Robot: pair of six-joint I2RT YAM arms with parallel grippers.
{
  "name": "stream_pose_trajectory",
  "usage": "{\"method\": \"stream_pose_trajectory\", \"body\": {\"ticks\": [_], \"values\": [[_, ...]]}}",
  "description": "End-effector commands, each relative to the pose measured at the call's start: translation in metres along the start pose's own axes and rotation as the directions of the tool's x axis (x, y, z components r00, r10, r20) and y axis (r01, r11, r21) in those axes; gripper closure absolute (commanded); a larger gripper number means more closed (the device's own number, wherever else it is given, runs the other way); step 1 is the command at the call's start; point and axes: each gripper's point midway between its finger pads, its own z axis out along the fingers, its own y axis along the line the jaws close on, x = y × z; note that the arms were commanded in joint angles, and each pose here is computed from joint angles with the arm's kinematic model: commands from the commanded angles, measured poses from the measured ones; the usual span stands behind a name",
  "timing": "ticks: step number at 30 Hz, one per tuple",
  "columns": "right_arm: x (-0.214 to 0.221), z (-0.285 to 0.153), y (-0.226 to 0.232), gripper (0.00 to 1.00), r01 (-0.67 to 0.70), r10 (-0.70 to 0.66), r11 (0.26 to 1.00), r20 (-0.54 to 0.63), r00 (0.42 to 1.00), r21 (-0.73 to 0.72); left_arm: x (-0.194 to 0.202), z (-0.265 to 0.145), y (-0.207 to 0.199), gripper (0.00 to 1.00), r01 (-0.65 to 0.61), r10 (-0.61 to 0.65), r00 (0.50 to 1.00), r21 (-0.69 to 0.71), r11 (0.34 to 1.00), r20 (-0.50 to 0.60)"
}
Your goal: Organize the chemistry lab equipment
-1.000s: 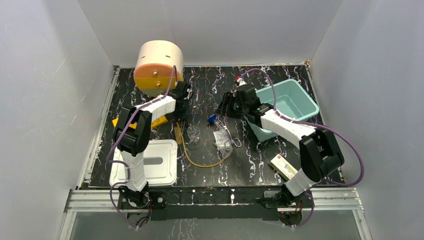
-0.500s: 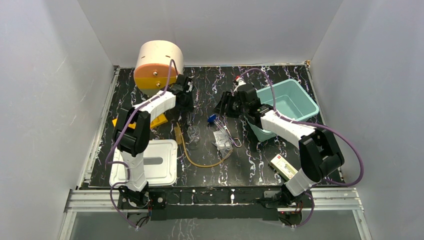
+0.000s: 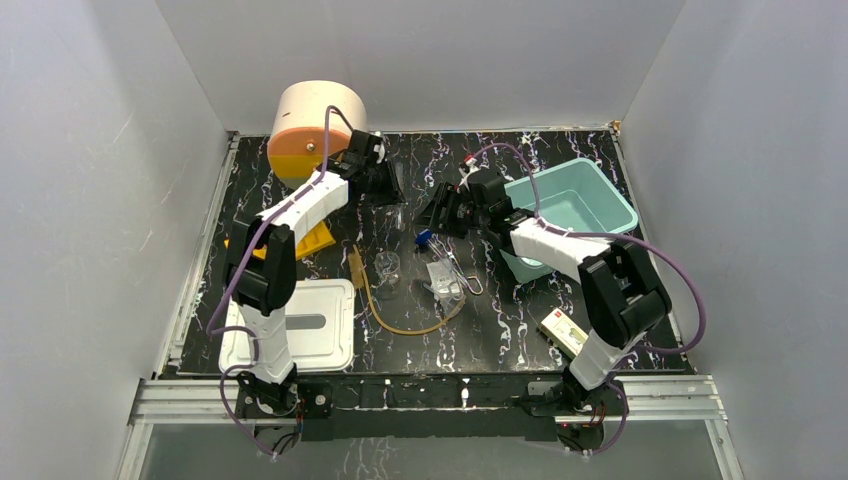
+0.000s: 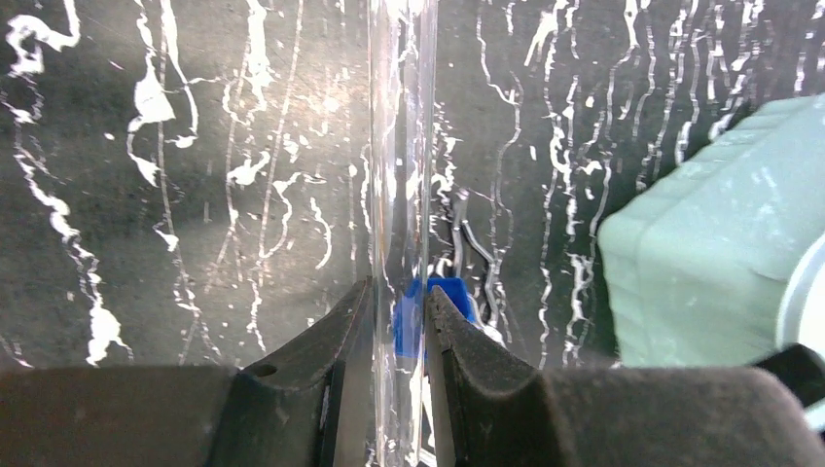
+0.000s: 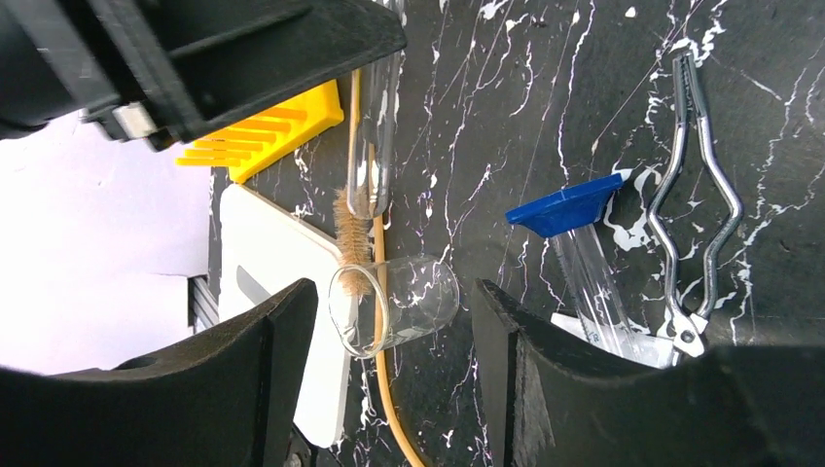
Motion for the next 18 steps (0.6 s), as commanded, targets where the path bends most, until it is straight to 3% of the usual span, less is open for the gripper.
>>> {"method": "stream_pose_trajectory", "body": {"ticks": [1, 18], "values": [[-0.016, 0.004, 0.030, 0.32, -0.004, 0.007, 0.995, 0.025, 1.000, -0.104, -0.015, -0.039, -0.041, 0.84, 0.068, -0.073, 0.997, 0.144, 0.987, 0.034], [-0.021, 0.031, 0.039, 0.34, -0.044, 0.042, 0.984, -0.012, 0.999, -0.170, -0.008, -0.048, -0.049, 0.83, 0.146, -0.151, 0.988, 0.198, 0.969, 0.012]]}}
